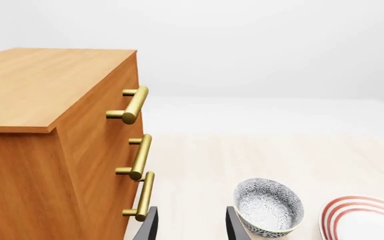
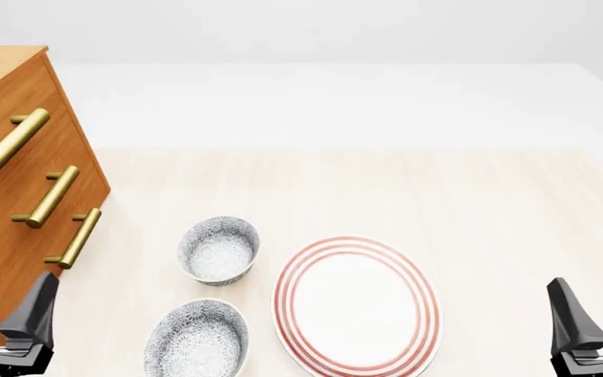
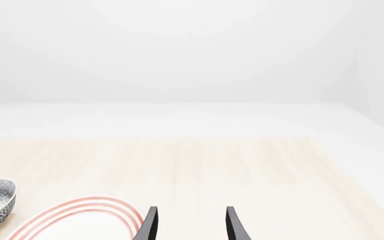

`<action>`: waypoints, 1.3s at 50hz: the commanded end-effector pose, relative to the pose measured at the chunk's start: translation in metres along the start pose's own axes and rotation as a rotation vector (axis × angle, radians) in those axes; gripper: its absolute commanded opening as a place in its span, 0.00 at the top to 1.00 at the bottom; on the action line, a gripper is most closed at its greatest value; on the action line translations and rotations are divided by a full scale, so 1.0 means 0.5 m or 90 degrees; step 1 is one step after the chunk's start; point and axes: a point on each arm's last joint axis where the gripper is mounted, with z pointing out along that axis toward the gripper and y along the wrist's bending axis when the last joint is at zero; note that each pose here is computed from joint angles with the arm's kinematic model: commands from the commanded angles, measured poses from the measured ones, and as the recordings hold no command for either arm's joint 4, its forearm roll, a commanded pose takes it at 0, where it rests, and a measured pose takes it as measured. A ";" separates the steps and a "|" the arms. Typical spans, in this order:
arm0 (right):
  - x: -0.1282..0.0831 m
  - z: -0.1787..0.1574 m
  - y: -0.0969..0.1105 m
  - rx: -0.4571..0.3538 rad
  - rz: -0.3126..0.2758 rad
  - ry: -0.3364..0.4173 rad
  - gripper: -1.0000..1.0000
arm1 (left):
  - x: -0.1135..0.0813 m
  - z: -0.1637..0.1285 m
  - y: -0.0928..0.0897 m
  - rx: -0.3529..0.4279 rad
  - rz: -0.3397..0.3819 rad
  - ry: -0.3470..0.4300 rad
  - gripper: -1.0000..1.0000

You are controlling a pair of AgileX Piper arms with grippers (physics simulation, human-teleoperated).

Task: Stack the bowl in the middle on the bowl at the back.

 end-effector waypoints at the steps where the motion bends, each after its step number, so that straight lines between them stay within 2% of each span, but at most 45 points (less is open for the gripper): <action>1: -0.005 -0.002 0.001 -0.004 -0.003 -0.007 0.00 | -0.053 0.004 -0.007 0.029 -0.041 0.016 0.00; 5: -0.006 -0.002 0.001 -0.005 -0.002 -0.009 0.00 | -0.074 0.008 -0.011 0.046 -0.005 0.029 0.00; 7: -0.006 -0.002 0.001 -0.006 0.000 -0.009 0.00 | -0.091 0.011 -0.014 0.061 -0.036 0.046 0.00; 8: -0.006 -0.002 0.001 -0.006 0.000 -0.010 0.00 | -0.100 0.010 -0.015 0.063 -0.022 0.046 0.00; 17: -0.005 -0.002 0.001 -0.005 0.005 -0.009 0.00 | -0.150 0.030 -0.023 0.084 -0.016 0.114 0.00; 18: -0.005 -0.002 0.001 -0.005 0.006 -0.010 0.00 | -0.158 0.036 -0.027 0.094 -0.036 0.142 0.00; 20: -0.006 -0.002 0.001 -0.005 0.006 -0.010 0.00 | -0.170 0.035 -0.032 0.112 -0.045 0.160 0.00; 22: -0.005 -0.002 0.001 -0.005 0.006 -0.010 0.00 | -0.179 0.032 -0.034 0.129 -0.014 0.165 0.00; 24: -0.006 -0.002 0.001 -0.006 0.006 -0.010 0.00 | -0.187 0.040 -0.037 0.127 -0.041 0.187 0.00; 29: -0.006 -0.002 0.001 -0.006 0.007 -0.010 0.00 | -0.202 0.042 -0.041 0.138 -0.051 0.214 0.00; 31: -0.006 -0.002 0.001 -0.006 0.007 -0.011 0.00 | -0.199 0.049 -0.045 0.144 -0.045 0.235 0.00; 32: -0.007 -0.002 0.001 -0.006 0.007 -0.011 0.00 | -0.188 0.062 -0.050 0.147 -0.046 0.268 0.00; 33: -0.007 -0.002 0.001 -0.006 0.007 -0.011 0.00 | -0.189 0.062 -0.050 0.142 -0.064 0.273 0.00; 34: -0.007 -0.002 0.001 -0.006 0.007 -0.011 0.00 | -0.183 0.071 -0.054 0.145 -0.057 0.295 0.00; 35: -0.007 -0.002 0.001 -0.006 0.007 -0.011 0.00 | -0.183 0.071 -0.054 0.145 -0.057 0.295 0.00; 36: -0.007 -0.002 0.001 -0.006 0.007 -0.011 0.00 | -0.171 0.083 -0.056 0.137 -0.055 0.328 0.00; 37: -0.007 -0.002 0.001 -0.006 0.007 -0.011 0.00 | -0.171 0.084 -0.056 0.137 -0.055 0.328 0.00; 38: -0.007 -0.002 0.001 -0.006 0.007 -0.011 0.00 | -0.176 0.080 -0.059 0.145 -0.070 0.330 0.00; 39: -0.007 -0.002 0.001 -0.006 0.006 -0.010 0.00 | -0.169 0.086 -0.064 0.139 -0.110 0.359 0.00; 40: -0.007 -0.002 0.001 -0.006 0.005 -0.010 0.00 | -0.165 0.087 -0.068 0.141 -0.129 0.375 0.00; 41: -0.007 -0.002 0.001 -0.006 0.005 -0.010 0.00 | -0.165 0.087 -0.068 0.141 -0.129 0.375 0.00; 42: -0.007 -0.002 0.001 -0.006 0.005 -0.010 0.00 | -0.161 0.088 -0.071 0.139 -0.152 0.387 0.00; 46: -0.007 -0.002 0.001 -0.007 0.005 -0.010 0.00 | -0.145 0.090 -0.080 0.136 -0.191 0.428 0.00; 48: -0.007 -0.002 0.001 -0.007 0.005 -0.010 0.00 | -0.142 0.089 -0.084 0.146 -0.185 0.437 0.00; 49: -0.007 -0.002 0.001 -0.007 0.005 -0.010 0.00 | -0.136 0.087 -0.086 0.144 -0.201 0.448 0.00; 55: -0.006 -0.002 0.001 -0.007 0.003 -0.009 0.00 | -0.126 0.068 -0.097 0.177 -0.228 0.476 0.00; 57: -0.006 -0.002 0.001 -0.006 0.004 -0.009 0.00 | -0.123 0.066 -0.097 0.174 -0.237 0.481 0.00; 65: -0.006 -0.002 0.001 -0.007 0.004 -0.008 0.00 | -0.124 0.046 -0.104 0.213 -0.237 0.499 0.00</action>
